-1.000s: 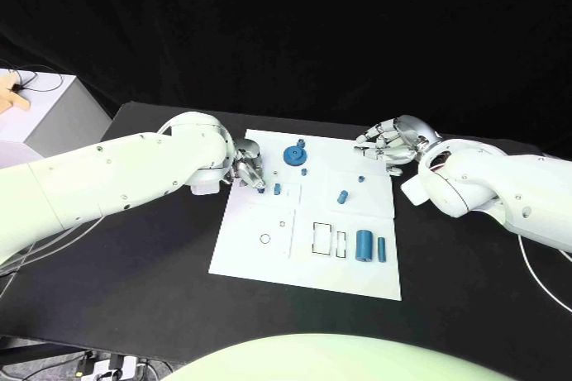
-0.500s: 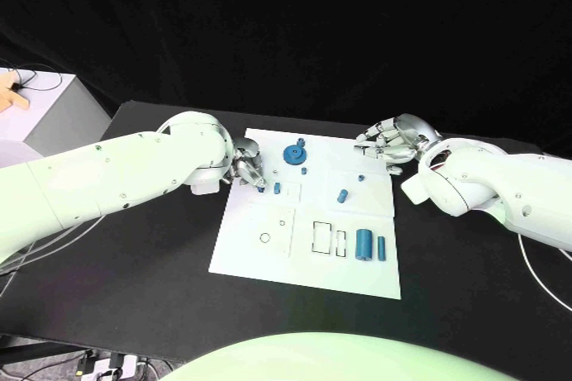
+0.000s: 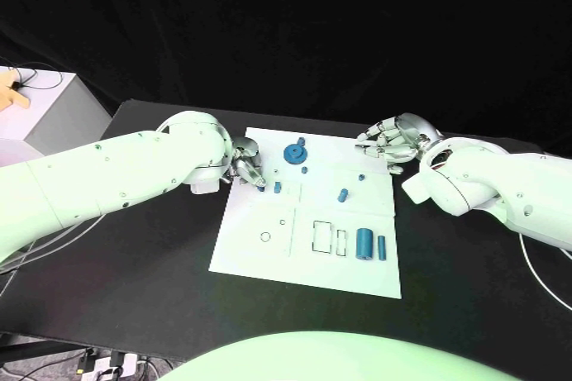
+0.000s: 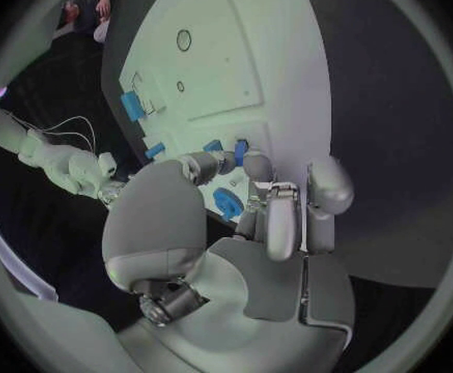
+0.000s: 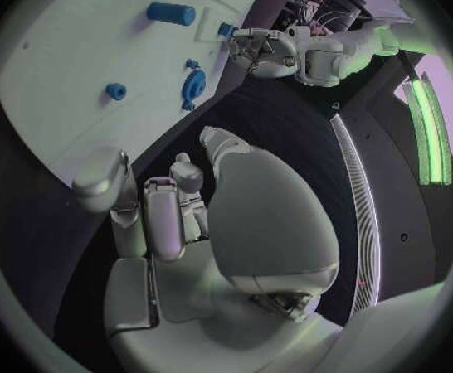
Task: Assemble the parts on the task board
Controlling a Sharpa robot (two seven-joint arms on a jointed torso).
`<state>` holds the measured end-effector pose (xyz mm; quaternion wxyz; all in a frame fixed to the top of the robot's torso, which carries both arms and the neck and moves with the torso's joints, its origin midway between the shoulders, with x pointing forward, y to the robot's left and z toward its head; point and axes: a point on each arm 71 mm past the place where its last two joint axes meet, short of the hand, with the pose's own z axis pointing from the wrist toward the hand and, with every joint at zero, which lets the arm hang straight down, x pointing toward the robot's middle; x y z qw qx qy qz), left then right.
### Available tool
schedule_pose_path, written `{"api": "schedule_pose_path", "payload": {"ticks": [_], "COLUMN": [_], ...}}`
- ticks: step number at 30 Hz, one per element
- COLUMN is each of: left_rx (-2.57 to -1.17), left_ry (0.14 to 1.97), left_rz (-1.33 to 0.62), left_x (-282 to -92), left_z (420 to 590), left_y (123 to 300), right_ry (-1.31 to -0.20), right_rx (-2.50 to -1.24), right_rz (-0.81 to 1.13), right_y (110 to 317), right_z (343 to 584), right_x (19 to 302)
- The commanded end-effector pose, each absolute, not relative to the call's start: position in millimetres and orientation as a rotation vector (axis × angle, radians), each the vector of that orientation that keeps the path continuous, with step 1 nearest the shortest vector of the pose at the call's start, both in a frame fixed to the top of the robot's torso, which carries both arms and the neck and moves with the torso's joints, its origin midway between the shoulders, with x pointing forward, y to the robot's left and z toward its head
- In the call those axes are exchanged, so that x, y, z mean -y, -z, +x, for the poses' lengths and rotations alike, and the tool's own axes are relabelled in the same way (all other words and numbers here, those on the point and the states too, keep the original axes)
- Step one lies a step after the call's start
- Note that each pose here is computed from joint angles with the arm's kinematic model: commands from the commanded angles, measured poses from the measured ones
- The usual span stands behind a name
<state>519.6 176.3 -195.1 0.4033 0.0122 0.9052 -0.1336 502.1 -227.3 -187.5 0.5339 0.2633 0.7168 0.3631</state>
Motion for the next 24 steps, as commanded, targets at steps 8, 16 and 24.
{"api": "schedule_pose_path", "payload": {"ticks": [8,16,24], "left_rx": [-2.287,-2.261,-2.251], "left_ry": [0.338,0.342,0.325], "left_rz": [0.054,0.049,0.072], "left_x": [-171.5,-170.1,-169.1], "left_z": [512.8,511.1,509.6], "left_y": [204.3,204.9,206.0], "right_ry": [-0.881,-0.881,-0.881], "right_rx": [-1.709,-1.709,-1.708], "right_rz": [0.611,0.612,0.613], "right_y": [187.5,187.8,188.0], "right_z": [501.3,501.1,501.0], "right_x": [226.1,226.4,226.9]}}
